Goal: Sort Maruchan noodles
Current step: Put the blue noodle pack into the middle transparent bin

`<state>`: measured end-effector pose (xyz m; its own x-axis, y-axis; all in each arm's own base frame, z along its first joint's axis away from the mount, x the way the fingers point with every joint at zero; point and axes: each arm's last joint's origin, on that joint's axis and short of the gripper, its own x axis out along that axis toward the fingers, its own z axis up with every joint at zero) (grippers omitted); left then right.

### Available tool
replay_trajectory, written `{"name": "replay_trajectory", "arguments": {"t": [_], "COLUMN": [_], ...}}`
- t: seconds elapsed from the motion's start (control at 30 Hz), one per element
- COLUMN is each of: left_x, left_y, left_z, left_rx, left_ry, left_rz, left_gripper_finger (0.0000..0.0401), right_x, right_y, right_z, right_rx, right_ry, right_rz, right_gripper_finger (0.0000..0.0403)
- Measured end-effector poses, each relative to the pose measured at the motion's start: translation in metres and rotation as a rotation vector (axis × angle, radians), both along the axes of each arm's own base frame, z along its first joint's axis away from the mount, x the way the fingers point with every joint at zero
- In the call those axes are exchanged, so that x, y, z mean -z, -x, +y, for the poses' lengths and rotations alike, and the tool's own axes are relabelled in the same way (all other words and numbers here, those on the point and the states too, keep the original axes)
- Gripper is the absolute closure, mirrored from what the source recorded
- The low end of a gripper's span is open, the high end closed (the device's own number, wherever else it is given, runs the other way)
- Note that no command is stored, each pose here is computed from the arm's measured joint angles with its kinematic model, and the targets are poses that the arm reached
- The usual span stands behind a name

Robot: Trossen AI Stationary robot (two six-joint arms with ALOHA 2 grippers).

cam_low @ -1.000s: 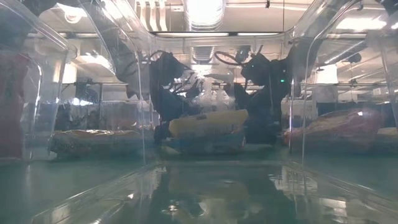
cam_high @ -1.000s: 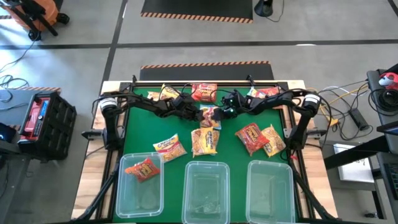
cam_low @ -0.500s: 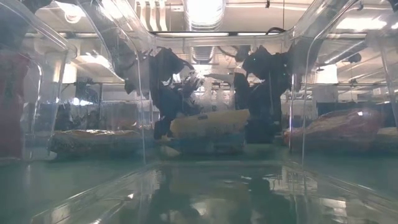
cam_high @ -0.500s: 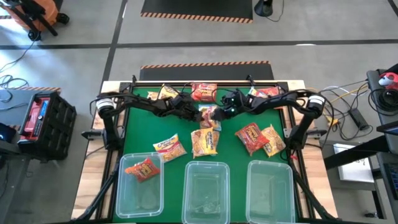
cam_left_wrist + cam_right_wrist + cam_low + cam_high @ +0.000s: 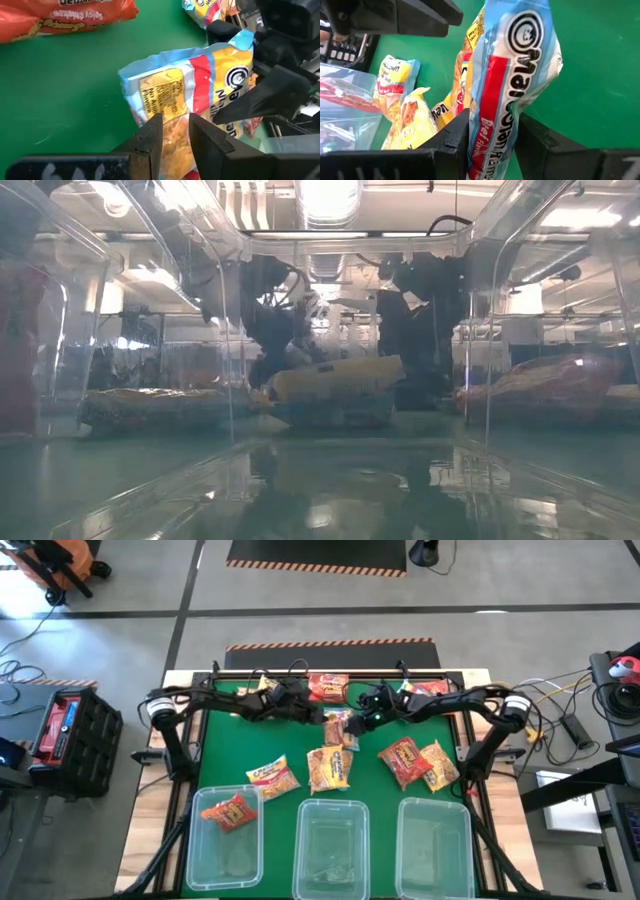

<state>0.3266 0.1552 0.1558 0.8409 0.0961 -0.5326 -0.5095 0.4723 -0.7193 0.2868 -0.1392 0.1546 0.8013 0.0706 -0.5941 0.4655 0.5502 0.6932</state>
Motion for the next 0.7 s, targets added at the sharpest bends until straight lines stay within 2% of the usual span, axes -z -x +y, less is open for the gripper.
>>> {"name": "replay_trajectory", "arguments": {"t": [0.17,0.37,0.5,0.7], "left_x": [-0.005,-0.027,-0.043,-0.065], "left_y": [0.006,0.013,0.017,0.024], "left_z": [0.007,0.01,0.009,0.006], "left_rx": [-0.024,-0.042,-0.046,-0.069], "left_ry": [0.0,-0.03,-0.053,-0.089], "left_rz": [0.003,-0.052,-0.093,-0.145], "left_gripper_finger": [0.0325,0.0324,0.0324,0.0324], "right_x": [-0.016,-0.049,-0.071,-0.104], "right_y": [0.009,0.022,0.033,0.05], "right_z": [0.0,0.005,0.013,0.029], "right_rx": [0.0,-0.005,-0.061,-0.163], "right_ry": [0.023,0.096,0.14,0.146], "right_rz": [-0.004,-0.072,-0.127,-0.249], "right_gripper_finger": [0.0293,0.0293,0.0293,0.0293]}}
